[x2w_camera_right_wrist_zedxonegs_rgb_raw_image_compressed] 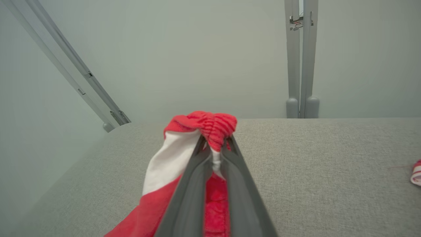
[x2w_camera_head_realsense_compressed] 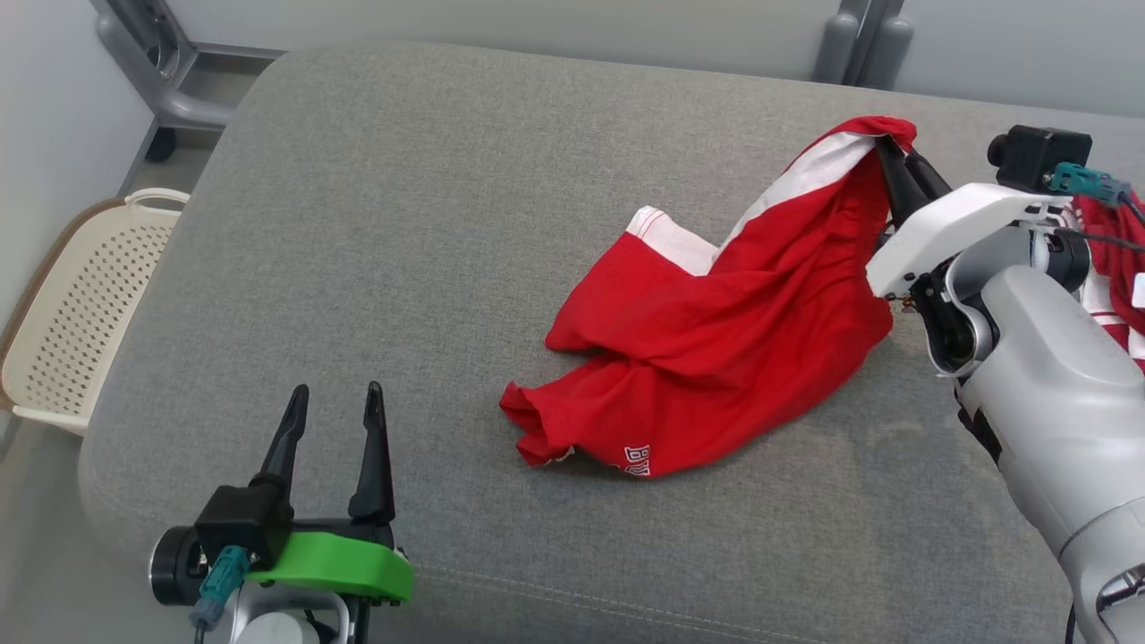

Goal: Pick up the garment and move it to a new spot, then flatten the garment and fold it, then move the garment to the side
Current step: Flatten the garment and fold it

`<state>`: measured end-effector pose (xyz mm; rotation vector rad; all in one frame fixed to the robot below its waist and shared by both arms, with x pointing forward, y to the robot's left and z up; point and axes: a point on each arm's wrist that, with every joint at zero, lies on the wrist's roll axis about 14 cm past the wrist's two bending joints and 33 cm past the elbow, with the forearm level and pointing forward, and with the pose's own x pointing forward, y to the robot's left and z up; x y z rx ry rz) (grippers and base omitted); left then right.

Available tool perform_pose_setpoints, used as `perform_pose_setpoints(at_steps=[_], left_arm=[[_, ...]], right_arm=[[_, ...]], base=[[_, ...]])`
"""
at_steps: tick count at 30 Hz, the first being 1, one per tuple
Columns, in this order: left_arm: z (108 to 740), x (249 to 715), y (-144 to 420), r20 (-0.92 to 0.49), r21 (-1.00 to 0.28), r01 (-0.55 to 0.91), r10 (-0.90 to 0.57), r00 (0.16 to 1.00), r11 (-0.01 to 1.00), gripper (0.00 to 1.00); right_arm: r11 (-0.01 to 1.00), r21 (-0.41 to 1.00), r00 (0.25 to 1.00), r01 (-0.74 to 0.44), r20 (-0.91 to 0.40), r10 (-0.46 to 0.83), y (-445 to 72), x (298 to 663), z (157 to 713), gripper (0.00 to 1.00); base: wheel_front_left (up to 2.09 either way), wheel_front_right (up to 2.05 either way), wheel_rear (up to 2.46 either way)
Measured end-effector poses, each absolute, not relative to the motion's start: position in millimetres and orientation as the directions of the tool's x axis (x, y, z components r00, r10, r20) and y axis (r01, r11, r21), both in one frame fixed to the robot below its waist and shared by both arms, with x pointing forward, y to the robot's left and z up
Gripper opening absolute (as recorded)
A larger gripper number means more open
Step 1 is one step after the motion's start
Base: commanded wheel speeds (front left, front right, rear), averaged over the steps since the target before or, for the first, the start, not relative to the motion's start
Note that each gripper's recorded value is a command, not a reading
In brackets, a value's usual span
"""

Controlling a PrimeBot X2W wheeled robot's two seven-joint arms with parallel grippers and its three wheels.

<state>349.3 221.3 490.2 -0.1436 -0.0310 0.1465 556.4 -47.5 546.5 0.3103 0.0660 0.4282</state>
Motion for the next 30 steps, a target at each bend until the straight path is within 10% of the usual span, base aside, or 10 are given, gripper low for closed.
perform_pose_setpoints(at_steps=[4, 5, 7, 19, 30], left_arm=[[487.8, 350.1, 220.5, 0.011, -0.147, -0.143, 0.147, 0.989, 0.979, 1.00], [487.2, 350.2, 220.3, 0.009, -0.148, -0.144, 0.146, 0.989, 0.979, 1.00], [486.8, 351.0, 219.6, 0.006, -0.148, -0.142, 0.145, 0.989, 0.979, 1.00], [489.7, 354.2, 212.3, 0.017, -0.153, -0.121, 0.125, 0.992, 0.981, 1.00], [494.4, 364.0, 193.5, 0.038, -0.159, -0.053, 0.060, 0.997, 0.986, 1.00]], right_arm=[[0.871, 0.286, 0.902, -0.401, -0.046, 0.430, -35.9, 563.4, 531.6, 0.00], [0.872, 0.273, 0.898, -0.406, -0.056, 0.436, -32.4, 564.2, 527.9, 0.20], [0.874, 0.258, 0.893, -0.413, -0.075, 0.444, -27.5, 564.7, 520.2, 1.00], [0.895, 0.167, 0.886, -0.415, -0.152, 0.439, -43.7, 542.9, 492.7, 1.00], [0.895, 0.184, 0.914, -0.406, 0.069, 0.400, -81.6, 510.7, 535.2, 1.00]], base=[[0.00, 0.00, 0.00], [0.00, 0.00, 0.00], [0.00, 0.00, 0.00], [0.00, 0.00, 0.00], [0.00, 0.00, 0.00]])
